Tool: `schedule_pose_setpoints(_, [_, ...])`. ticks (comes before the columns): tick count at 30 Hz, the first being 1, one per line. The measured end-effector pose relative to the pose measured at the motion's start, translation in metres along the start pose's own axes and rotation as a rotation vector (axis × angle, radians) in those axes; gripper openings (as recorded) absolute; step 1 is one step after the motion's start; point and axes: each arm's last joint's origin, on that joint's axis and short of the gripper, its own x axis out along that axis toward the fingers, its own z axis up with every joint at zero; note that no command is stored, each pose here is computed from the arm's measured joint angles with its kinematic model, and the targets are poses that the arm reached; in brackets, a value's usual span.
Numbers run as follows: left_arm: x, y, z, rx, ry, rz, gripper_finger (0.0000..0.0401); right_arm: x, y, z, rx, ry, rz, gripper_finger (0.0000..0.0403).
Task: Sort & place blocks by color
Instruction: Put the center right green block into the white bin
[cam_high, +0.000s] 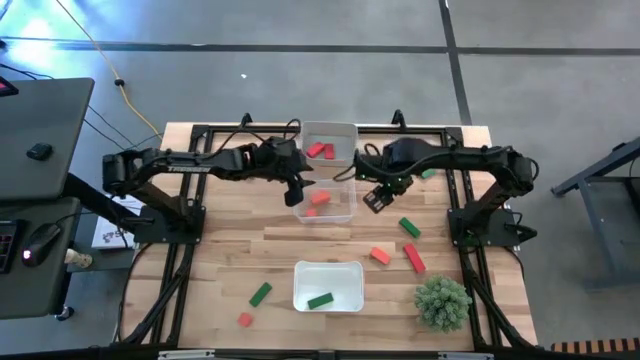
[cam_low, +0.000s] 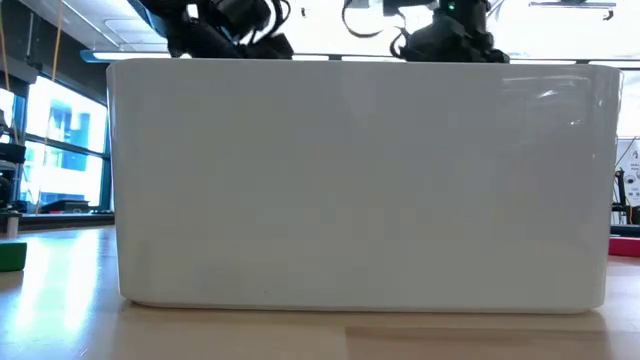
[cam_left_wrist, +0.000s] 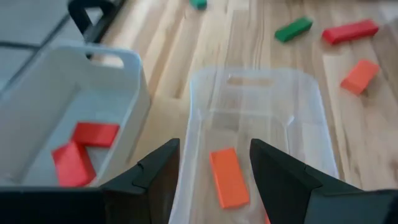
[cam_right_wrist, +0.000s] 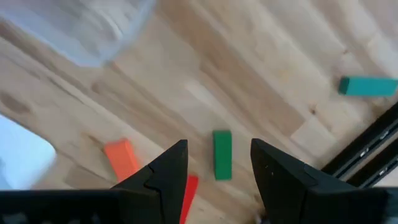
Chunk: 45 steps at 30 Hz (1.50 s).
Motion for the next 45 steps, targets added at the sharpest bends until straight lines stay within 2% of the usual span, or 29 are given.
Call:
schedule_pose_setpoints(10, [-0.026, 0.000, 0.011, 0.012, -0.068, 0.011, 0.0184, 0.044, 0.010, -0.026, -0.065, 0.176, -0.015, 0.0165])
schedule_pose_setpoints(23, [-0.029, 0.000, 0.009, 0.011, -0.049, 0.033, 0.0184, 0.078, 0.010, -0.052, -0.075, 0.248, -0.060, 0.0165])
schedule_pose_setpoints(31, [-0.029, 0.000, 0.009, 0.011, -0.049, 0.033, 0.0184, 0.076, -0.009, -0.068, -0.069, 0.190, -0.003, 0.0165])
schedule_pose_setpoints(38, [-0.029, 0.000, 0.009, 0.008, -0.049, 0.033, 0.0184, 0.073, -0.031, -0.088, -0.006, 0.117, 0.071, 0.0165])
schedule_pose_setpoints(45, [-0.029, 0.000, 0.009, -0.043, -0.049, 0.031, 0.0184, 0.073, -0.046, -0.100, -0.007, 0.074, 0.099, 0.0166])
